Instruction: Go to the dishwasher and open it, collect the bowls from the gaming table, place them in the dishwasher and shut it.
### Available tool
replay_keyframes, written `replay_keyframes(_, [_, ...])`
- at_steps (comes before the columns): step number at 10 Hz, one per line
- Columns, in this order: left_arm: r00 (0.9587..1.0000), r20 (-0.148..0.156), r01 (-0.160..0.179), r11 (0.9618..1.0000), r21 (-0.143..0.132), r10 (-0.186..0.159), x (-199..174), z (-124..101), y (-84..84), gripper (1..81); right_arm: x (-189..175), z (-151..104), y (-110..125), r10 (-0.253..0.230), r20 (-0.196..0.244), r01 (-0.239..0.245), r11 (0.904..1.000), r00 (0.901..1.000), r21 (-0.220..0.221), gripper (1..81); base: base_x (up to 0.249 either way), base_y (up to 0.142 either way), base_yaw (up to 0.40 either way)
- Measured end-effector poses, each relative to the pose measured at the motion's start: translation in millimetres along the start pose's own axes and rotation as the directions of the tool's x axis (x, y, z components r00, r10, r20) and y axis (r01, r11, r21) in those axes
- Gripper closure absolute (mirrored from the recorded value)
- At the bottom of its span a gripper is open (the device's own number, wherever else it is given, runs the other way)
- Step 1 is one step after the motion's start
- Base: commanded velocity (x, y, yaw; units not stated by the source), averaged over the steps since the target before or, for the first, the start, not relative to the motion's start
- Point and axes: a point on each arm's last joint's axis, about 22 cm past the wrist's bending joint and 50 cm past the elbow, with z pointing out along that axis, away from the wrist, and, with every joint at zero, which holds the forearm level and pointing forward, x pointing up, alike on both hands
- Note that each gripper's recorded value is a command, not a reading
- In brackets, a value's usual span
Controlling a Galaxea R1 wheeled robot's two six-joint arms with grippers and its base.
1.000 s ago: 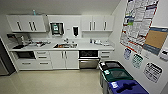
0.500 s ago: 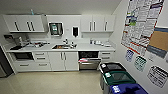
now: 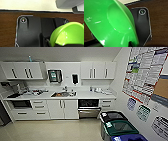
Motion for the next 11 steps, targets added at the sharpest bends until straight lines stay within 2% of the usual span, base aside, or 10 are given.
replay_keyframes(11, [1.0000, -0.002, -0.001, 1.0000, -0.001, 0.001, 1.9, 0.3, 0.5, 81.1, 0.1, 0.0, 0.4, -0.003, 0.001, 0.003, 1.0000, 1.0000, -0.001, 81.1, 0.117, 0.071, 0.000])
